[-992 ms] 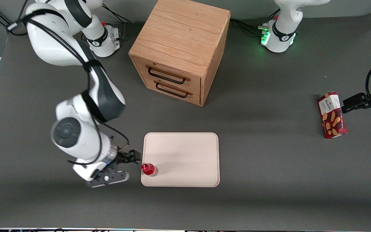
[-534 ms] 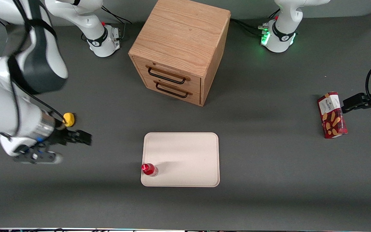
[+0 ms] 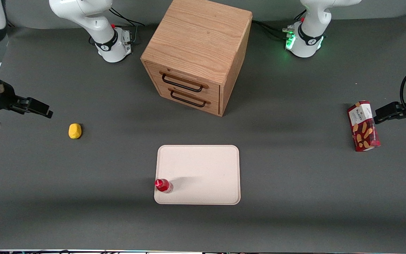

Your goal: Place coke bottle on tray

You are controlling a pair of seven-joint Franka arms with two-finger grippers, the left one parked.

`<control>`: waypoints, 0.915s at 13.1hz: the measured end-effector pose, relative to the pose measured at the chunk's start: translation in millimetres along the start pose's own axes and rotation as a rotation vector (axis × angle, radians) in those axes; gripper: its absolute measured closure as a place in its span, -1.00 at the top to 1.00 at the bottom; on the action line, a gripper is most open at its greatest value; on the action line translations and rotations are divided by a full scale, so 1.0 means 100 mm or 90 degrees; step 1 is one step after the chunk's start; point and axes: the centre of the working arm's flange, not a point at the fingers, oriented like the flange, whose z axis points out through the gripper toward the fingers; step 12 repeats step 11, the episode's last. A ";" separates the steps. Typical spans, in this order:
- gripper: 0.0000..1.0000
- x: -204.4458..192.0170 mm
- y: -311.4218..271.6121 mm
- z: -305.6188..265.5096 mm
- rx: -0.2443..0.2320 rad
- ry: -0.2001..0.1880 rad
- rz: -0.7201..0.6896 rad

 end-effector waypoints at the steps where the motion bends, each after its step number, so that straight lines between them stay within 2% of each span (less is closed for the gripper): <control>1: 1.00 -0.01 0.01 0.00 -0.011 0.000 -0.002; 4: 1.00 0.01 -0.03 0.05 -0.024 -0.004 -0.007; 8: 1.00 -0.02 -0.11 0.12 -0.026 -0.013 -0.016; 12: 1.00 -0.04 -0.10 0.09 -0.024 -0.010 -0.016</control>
